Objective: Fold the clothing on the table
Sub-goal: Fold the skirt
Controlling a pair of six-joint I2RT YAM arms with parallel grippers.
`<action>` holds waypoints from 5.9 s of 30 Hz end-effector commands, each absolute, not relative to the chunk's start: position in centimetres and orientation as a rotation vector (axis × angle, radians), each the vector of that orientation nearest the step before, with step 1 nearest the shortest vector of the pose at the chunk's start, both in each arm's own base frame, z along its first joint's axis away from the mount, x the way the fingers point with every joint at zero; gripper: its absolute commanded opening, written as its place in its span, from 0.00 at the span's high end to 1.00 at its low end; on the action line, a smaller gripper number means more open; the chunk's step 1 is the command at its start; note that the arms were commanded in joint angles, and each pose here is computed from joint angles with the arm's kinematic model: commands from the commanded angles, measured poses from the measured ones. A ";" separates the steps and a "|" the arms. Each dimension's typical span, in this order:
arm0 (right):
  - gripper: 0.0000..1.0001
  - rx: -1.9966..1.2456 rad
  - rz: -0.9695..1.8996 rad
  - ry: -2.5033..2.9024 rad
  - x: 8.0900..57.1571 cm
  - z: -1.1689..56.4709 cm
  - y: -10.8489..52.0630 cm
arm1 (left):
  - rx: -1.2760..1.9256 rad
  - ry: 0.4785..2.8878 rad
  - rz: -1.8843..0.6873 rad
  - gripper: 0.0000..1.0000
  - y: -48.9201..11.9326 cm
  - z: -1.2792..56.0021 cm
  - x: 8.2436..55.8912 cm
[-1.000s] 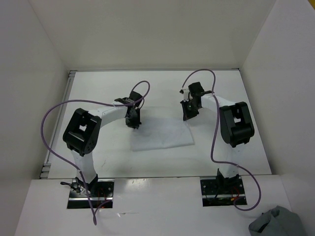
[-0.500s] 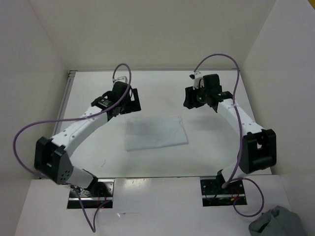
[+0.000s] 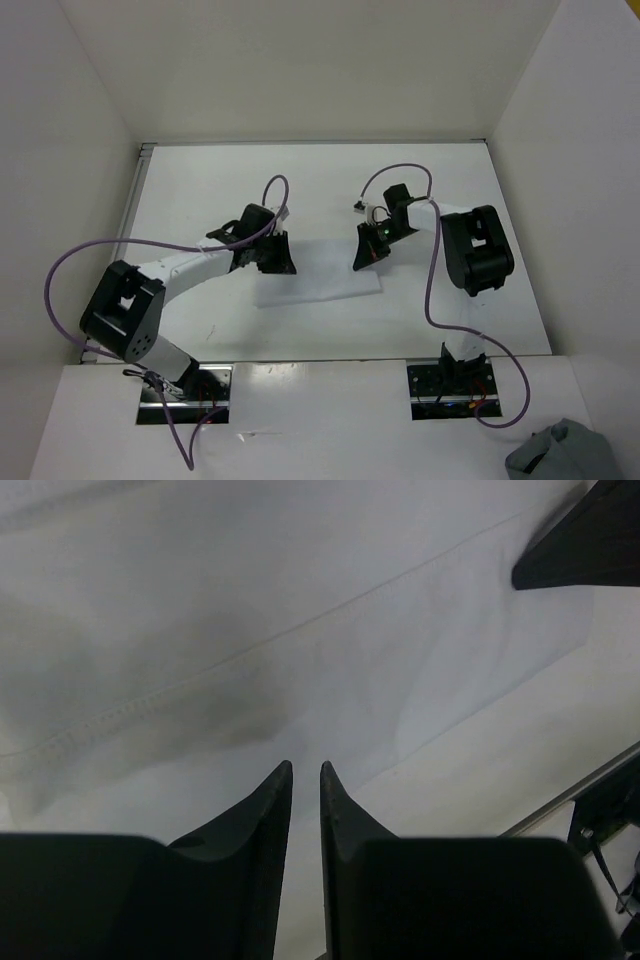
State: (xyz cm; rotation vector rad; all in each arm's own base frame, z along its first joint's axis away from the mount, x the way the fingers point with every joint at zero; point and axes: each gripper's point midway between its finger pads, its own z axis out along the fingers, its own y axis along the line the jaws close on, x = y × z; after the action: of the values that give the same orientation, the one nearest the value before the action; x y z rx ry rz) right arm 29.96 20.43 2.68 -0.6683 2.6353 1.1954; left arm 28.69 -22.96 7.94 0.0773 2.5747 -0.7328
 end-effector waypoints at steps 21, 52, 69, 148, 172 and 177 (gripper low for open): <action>1.00 -0.376 1.121 2.866 30.9 -4.0 16.7 | -0.318 2.591 -0.212 0.77 -14.7 2.7 34.5; 0.63 -0.514 0.998 2.714 33.2 0.6 16.2 | 0.331 2.450 -0.905 0.64 -27.2 8.3 32.3; 0.03 -0.217 0.491 2.716 35.4 4.2 9.3 | 0.389 2.593 -0.862 0.56 -32.9 2.5 33.8; 1.00 -0.570 0.605 2.622 37.5 15.1 18.4 | 0.081 2.617 -0.647 0.56 -30.6 0.8 33.4; 1.00 -0.597 0.475 2.625 37.2 12.3 21.0 | 0.079 2.615 -0.605 0.56 -29.8 0.8 33.3; 1.00 -0.651 0.495 2.638 37.1 10.7 23.8 | 0.083 2.627 -0.610 0.56 -29.9 0.1 33.2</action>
State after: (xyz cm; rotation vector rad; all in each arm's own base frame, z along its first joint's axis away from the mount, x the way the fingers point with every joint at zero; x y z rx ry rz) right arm 35.76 21.25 10.50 -0.6324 2.6943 0.4541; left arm 34.24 -31.05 2.69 0.0900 2.5560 -0.6841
